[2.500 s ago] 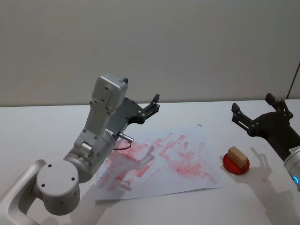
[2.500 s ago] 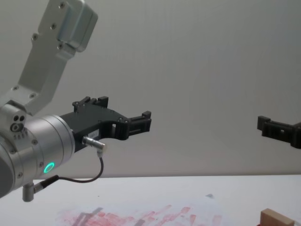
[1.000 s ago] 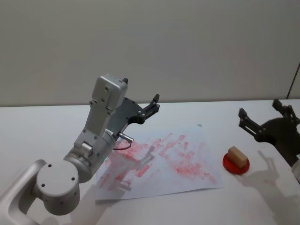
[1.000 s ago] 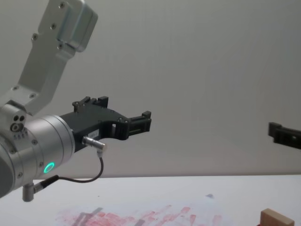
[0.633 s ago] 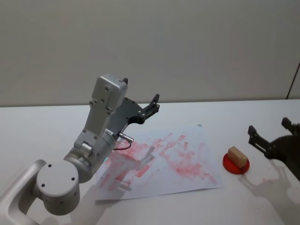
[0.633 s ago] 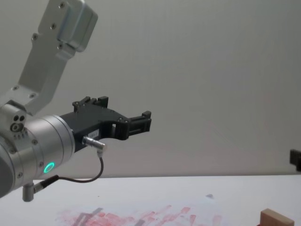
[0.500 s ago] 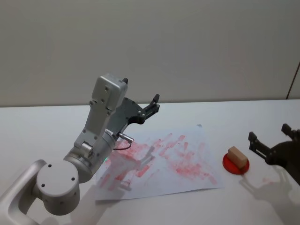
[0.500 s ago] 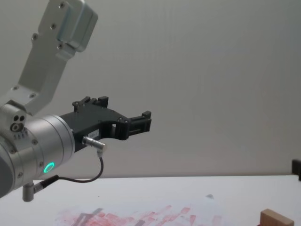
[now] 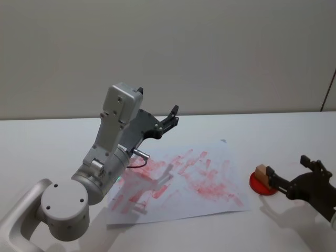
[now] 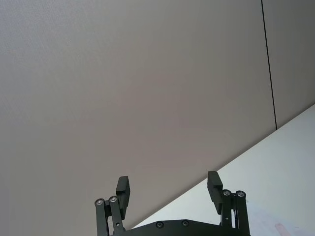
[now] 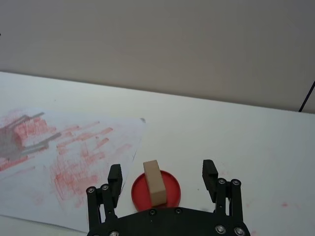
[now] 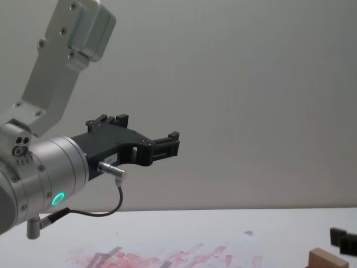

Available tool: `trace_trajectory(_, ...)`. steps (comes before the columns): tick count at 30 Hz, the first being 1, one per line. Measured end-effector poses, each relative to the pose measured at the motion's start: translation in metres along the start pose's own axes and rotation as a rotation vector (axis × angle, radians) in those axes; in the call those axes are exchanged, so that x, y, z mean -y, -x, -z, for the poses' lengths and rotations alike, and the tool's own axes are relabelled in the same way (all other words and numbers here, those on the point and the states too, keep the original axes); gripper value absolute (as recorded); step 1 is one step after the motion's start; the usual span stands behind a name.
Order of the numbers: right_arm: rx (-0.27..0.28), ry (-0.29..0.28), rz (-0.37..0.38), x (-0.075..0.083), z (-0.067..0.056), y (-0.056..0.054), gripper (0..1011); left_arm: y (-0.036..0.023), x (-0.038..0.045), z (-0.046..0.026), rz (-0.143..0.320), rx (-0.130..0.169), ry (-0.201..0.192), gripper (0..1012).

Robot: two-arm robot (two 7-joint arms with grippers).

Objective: Use the one hand to pick up the stamp and affix it onto the A4 paper.

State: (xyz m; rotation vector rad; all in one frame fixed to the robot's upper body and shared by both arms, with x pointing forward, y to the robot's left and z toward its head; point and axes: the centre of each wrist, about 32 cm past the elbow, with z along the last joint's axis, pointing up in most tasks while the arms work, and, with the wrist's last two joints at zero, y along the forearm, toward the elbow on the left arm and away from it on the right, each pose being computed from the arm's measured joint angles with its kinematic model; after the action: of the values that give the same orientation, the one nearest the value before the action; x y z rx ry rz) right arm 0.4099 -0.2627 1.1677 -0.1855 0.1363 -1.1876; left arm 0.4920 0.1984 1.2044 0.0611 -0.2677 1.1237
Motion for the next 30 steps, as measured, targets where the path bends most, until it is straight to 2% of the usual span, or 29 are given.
trace_trajectory(11,0.019,0.100,-0.015,-0.012,0.005,-0.002,1001,0.0000,0.0000,0.0000,0.000,0.000,0.000,1001)
trace_trajectory(30,0.052,0.142,-0.042,-0.042,0.005,-0.008,979,0.0000,0.0000,0.0000,0.000,0.000,0.000,1001)
